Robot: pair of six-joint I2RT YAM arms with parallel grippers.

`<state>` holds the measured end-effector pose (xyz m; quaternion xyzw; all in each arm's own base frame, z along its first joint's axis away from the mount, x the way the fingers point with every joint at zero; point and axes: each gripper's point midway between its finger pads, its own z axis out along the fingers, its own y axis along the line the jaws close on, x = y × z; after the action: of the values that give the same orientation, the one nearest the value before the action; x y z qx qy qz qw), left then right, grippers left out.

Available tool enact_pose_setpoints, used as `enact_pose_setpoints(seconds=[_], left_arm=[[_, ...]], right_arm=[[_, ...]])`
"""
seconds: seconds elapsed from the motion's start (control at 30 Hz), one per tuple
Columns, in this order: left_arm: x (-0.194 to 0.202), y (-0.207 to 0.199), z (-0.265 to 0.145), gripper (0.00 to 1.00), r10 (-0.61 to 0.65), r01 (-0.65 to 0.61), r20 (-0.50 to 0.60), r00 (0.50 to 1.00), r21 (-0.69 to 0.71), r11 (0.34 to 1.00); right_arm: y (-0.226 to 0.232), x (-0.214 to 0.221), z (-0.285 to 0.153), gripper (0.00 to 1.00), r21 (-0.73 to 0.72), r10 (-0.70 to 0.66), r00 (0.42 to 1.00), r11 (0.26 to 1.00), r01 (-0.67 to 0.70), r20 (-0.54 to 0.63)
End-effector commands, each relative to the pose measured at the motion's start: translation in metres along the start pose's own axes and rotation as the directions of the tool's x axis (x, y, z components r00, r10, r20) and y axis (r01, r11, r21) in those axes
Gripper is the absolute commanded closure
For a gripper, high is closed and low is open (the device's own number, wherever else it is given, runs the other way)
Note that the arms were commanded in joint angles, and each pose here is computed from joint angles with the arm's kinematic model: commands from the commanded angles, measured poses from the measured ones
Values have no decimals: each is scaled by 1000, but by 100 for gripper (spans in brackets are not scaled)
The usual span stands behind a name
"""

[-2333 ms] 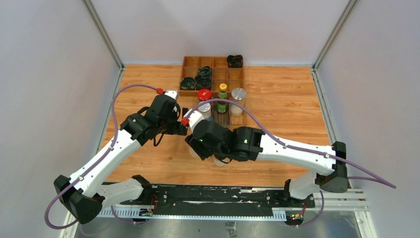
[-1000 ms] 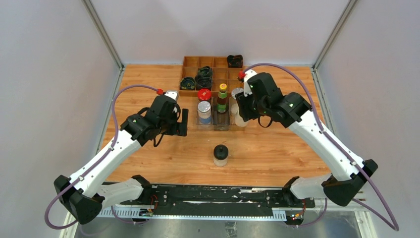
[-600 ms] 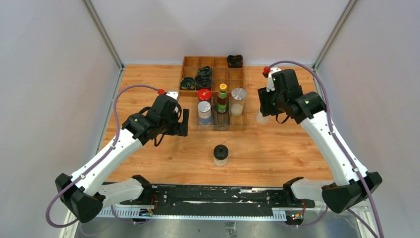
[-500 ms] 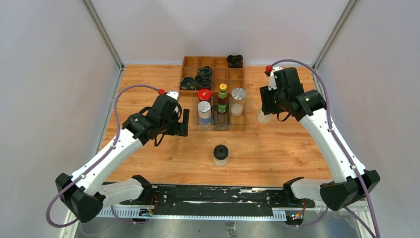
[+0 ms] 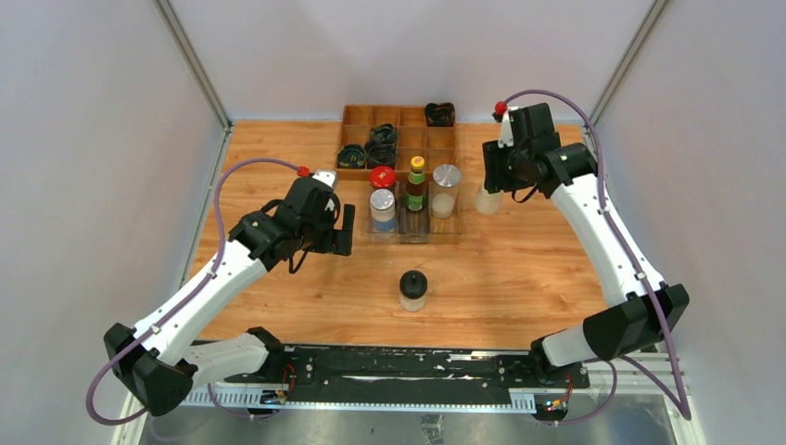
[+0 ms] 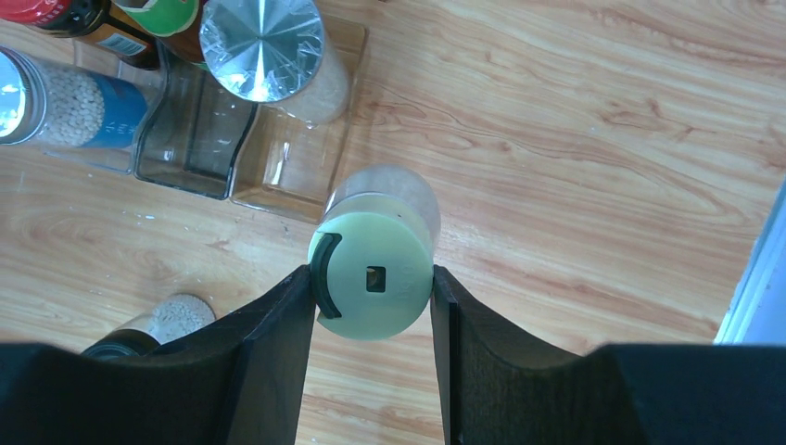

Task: Organize the condiment bottles
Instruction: Place the bottle in the storage box.

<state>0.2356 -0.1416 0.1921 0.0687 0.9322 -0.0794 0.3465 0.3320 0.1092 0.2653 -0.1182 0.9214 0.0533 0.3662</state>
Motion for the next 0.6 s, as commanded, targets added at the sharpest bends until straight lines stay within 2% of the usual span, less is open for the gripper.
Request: enact_pose_setpoints(seconds=[0.0,0.3,0.57], left_arm=[[-8,-2,-1,0,7,-7,16,1000,9,1000],[-7,-3,1,0,4,-5,15,1000,11,1000],[-3,-2,2,0,2,-2,12,1000,11,1000]], right_arm=[[9,-15,4,57,-63,17,1000,998,-15,25],[33,-22,10,58,-120,4,1000,993,-1,27],[66,-25,15,58,-144,-58,998,988,62,27]])
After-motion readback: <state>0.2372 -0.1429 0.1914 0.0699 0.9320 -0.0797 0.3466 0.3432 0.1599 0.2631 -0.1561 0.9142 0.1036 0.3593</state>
